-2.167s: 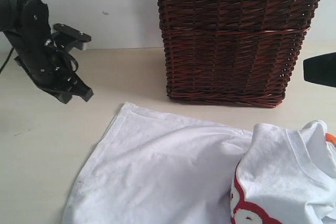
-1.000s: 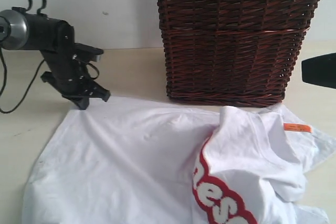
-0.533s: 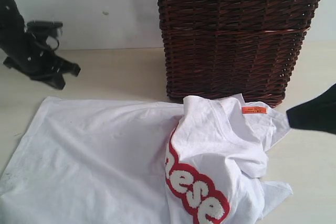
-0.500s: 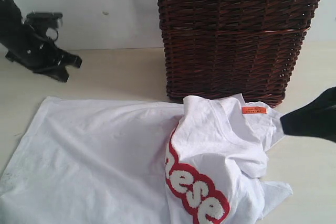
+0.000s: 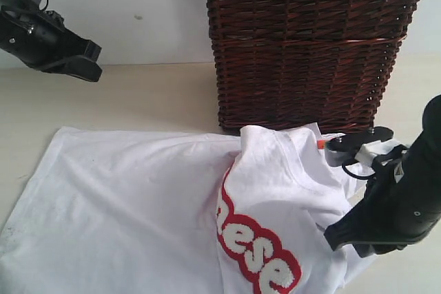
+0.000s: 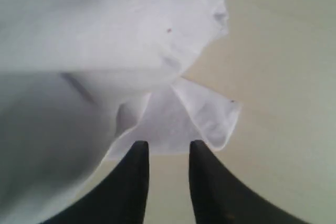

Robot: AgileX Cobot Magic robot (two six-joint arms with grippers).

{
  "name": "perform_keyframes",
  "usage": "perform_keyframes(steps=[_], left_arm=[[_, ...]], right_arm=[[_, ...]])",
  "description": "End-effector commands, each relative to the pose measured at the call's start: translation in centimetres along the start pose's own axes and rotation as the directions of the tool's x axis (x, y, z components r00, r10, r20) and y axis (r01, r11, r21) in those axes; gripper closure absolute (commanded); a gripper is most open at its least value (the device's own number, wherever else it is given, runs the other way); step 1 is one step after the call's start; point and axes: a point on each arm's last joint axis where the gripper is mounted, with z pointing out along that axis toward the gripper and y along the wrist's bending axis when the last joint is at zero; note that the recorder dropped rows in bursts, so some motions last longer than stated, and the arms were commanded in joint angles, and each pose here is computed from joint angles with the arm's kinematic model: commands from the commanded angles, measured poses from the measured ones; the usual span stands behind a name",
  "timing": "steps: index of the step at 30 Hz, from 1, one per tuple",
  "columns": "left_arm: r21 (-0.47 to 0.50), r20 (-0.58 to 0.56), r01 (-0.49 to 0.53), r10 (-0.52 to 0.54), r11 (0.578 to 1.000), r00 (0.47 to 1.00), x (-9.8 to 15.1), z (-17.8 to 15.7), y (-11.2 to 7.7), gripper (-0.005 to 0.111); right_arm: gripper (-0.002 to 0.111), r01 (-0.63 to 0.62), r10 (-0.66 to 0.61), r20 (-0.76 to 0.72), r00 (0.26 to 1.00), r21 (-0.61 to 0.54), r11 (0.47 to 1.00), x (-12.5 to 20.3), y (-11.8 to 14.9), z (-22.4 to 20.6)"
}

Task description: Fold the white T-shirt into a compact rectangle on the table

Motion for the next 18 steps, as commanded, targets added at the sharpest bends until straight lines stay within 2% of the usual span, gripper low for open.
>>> perform_keyframes(steps=[1, 4, 5, 8, 14, 18], left_arm=[[0.004, 0.030, -0.007, 0.007, 1.000, 1.000, -0.2, 0.1, -0.3, 0.107], [0.000, 0.032, -0.005, 0.005, 1.000, 0.999, -0.1, 0.1, -0.2, 0.107], [0.003, 0.034, -0.001, 0.001, 1.000, 0.999, -0.1, 0.1, -0.2, 0.107], [0.007, 0.037, 0.003, -0.004, 1.000, 0.999, -0.1, 0.1, -0.3, 0.107], [0.040, 0.050, 0.009, -0.011, 0.999, 0.999, -0.3, 0.1, -0.6, 0.107], [0.089, 0.075, 0.003, -0.010, 0.996, 0.997, -0.5, 0.1, -1.1, 0.107]], right_arm=[[0.064, 0.013, -0.012, -0.026, 1.000, 0.040, 0.999, -0.6, -0.4, 2.5], [0.068, 0.006, -0.003, -0.070, 0.998, 0.043, 0.999, -0.6, -0.4, 4.2], [0.080, 0.006, -0.002, -0.100, 0.995, 0.045, 0.999, -0.4, -0.5, 4.9], [0.106, 0.022, -0.016, -0.129, 0.992, 0.045, 0.999, -0.2, -0.5, 5.1], [0.108, 0.054, -0.043, -0.206, 0.978, 0.045, 0.998, 1.0, 0.1, 2.1], [0.108, 0.101, -0.092, -0.219, 0.971, 0.032, 0.994, 2.8, 1.4, -3.5]])
